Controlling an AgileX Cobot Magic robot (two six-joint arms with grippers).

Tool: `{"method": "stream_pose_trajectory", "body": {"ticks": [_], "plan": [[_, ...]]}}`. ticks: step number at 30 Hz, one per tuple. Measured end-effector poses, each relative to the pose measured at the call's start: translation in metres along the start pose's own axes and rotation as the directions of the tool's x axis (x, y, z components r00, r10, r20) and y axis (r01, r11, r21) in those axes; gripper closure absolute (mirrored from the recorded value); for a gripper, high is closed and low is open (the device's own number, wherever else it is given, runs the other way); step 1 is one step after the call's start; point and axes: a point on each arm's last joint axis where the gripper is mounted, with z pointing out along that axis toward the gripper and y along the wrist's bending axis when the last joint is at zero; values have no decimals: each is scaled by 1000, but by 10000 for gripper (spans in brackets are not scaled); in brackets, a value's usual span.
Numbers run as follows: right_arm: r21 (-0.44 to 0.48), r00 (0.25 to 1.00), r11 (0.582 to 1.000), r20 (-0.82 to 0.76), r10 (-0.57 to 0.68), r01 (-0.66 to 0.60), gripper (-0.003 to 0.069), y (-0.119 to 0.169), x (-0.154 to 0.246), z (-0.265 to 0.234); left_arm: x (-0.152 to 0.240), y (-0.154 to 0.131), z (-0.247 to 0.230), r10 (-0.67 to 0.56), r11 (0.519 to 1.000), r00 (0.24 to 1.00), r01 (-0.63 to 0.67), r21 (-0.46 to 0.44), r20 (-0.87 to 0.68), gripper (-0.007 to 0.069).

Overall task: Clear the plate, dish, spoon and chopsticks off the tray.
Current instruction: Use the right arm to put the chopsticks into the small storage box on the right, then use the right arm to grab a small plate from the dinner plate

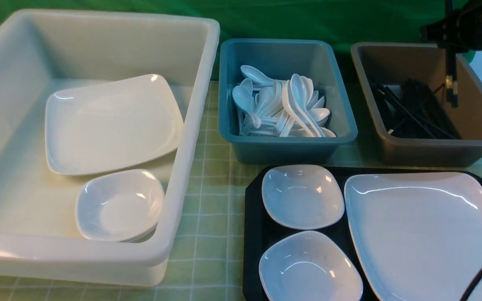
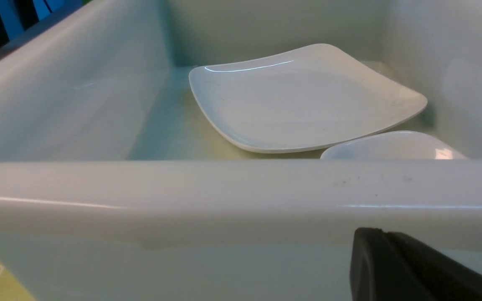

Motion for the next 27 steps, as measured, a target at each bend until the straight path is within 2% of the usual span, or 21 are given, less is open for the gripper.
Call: {"method": "stream_pose_trajectory", "body": {"ticks": [2,4,6,8,10,13,15,16,20,24,27], "plan": [[-3,1000,1000,5,6,-6,540,1,3,17,0,0,0,0,1000,1000,0,0,0,627],[-6,1000,1000,-4,11,-11,483,2,11,40,0,0,0,0,1000,1000,0,0,0,627],[-5,999,1000,-42,12,-12,387,3,22,58,0,0,0,0,1000,1000,0,0,0,627],[-1,997,1000,-70,11,-11,370,2,25,60,0,0,0,0,1000,1000,0,0,0,627],[4,995,1000,-98,-5,6,402,1,23,53,0,0,0,0,1000,1000,0,0,0,627],[13,985,997,-158,-67,70,585,-2,7,15,0,0,0,0,1000,1000,0,0,0,627],[15,980,995,-178,-90,94,617,-4,0,-8,0,0,0,0,1000,1000,0,0,0,627],[16,975,994,-194,-106,111,645,-7,-9,-47,0,0,0,0,1000,1000,0,0,0,627],[6,974,994,-201,-103,106,659,-10,-7,-123,0,0,0,0,1000,1000,0,0,0,627],[-13,976,997,-203,-74,73,659,-12,37,-183,0,0,0,0,1000,1000,0,0,0,627],[-53,974,999,-227,-22,10,659,-8,76,-203,0,0,0,0,1000,1000,0,0,0,627]]}}
